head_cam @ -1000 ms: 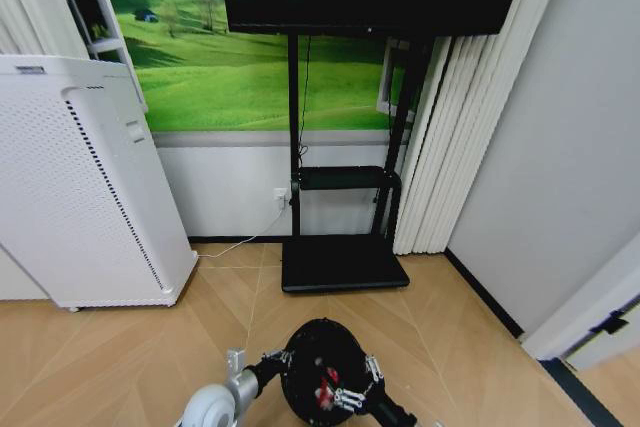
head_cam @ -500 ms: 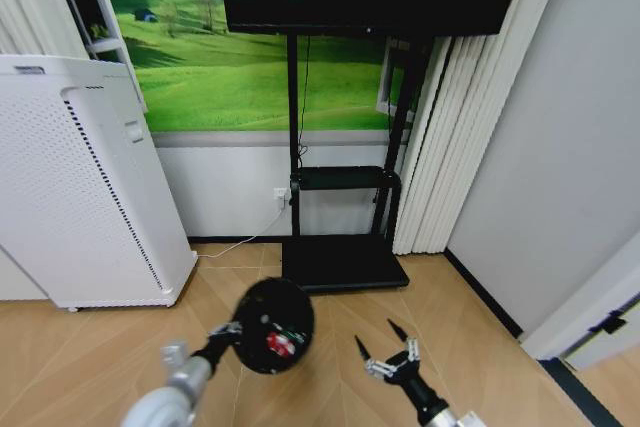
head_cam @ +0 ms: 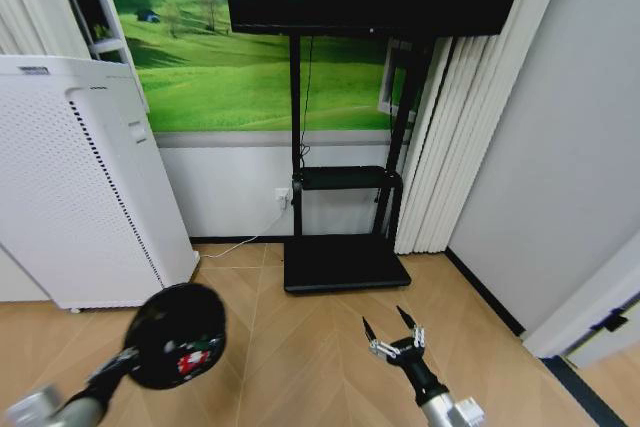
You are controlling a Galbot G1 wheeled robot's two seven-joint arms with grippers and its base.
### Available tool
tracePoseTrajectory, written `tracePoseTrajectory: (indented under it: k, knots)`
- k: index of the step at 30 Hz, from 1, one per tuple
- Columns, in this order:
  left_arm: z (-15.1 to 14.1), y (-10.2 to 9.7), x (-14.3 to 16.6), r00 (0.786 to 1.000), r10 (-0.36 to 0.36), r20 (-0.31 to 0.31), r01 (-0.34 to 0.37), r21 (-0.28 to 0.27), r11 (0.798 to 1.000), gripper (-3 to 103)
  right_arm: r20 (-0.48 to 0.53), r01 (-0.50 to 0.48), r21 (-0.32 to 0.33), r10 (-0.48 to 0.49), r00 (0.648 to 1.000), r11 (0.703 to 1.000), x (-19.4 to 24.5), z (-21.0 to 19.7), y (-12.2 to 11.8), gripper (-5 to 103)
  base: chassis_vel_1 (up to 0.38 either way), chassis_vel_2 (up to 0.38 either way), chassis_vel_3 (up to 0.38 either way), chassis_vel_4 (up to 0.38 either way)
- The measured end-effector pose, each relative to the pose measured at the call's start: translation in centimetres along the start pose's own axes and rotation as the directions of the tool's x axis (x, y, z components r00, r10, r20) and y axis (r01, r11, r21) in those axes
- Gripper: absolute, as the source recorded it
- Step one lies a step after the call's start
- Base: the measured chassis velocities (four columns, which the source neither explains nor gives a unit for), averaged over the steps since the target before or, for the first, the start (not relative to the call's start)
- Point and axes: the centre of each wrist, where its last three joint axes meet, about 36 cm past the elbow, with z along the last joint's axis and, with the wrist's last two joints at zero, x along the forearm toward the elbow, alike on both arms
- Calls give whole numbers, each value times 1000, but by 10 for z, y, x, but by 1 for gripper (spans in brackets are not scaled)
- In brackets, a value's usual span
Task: Pick up the trash bin and place the garbage on the floor into it.
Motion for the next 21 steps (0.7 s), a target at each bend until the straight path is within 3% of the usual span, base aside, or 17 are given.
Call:
tracePoseTrajectory:
  k: [5,11,13,21]
  knots:
    - [4,24,7,997,-70,-45,72,38,997,3,10,-35,-31,35,999,999,-16,10,-9,100,216,208,-212,-186]
    - [15,33,13,988,-118,-94,123,41,992,3,14,-70,-72,71,997,995,-25,11,-9,100,222,226,-234,-242]
    - [19,35,18,976,-156,-153,166,57,985,3,-6,-86,-82,86,996,993,-25,12,-8,100,131,60,-142,-170]
    - [47,43,20,947,-201,-249,216,33,976,3,-57,-98,-76,94,994,992,-19,32,-10,100,5,13,10,-6]
